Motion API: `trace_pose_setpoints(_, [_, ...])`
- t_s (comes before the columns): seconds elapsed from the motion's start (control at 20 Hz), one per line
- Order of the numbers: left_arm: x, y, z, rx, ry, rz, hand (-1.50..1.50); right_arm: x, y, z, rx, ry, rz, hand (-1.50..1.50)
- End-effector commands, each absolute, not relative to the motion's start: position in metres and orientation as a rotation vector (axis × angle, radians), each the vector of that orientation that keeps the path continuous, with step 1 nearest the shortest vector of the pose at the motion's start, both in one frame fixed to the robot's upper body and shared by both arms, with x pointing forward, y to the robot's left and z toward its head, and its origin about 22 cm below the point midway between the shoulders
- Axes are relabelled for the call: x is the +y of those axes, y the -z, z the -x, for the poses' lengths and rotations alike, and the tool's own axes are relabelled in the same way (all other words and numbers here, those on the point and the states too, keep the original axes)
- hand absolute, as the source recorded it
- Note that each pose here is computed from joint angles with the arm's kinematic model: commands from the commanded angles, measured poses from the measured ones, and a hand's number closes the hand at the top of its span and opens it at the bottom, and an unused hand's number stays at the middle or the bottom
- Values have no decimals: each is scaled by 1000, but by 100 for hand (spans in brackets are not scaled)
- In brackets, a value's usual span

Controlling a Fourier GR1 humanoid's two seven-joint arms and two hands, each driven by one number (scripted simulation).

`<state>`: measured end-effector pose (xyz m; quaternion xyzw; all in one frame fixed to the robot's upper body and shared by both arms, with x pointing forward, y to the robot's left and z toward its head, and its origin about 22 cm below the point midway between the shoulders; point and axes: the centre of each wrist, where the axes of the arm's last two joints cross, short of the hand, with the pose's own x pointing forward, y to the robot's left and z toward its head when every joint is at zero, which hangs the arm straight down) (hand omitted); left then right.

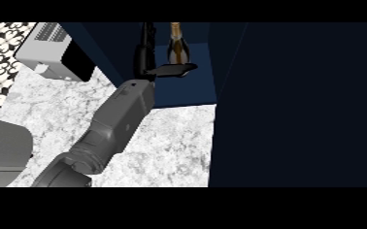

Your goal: Pick up the wine, place it into the cabinet and close the cabinet

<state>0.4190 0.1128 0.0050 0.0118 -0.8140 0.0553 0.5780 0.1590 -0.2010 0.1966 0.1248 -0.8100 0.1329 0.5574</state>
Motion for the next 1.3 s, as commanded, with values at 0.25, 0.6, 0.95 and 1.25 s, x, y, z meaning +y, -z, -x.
trace_pose_setpoints(0.25, [125, 22, -403, -1866, -216, 18, -150, -193, -199, -149, -1924, -291, -319, -150])
trace_pose_setpoints(0.6, [117, 34, -385, -1842, -195, 73, -150, -199, -210, -148, -1909, -270, -304, -150])
trace_pose_setpoints(0.95, [82, 37, -341, -1839, -171, 74, -150, -200, -203, -156, -1928, -265, -245, -150])
trace_pose_setpoints(1.25, [60, 31, -299, -1880, -145, 104, -150, -208, -203, -157, -1931, -242, -231, -150])
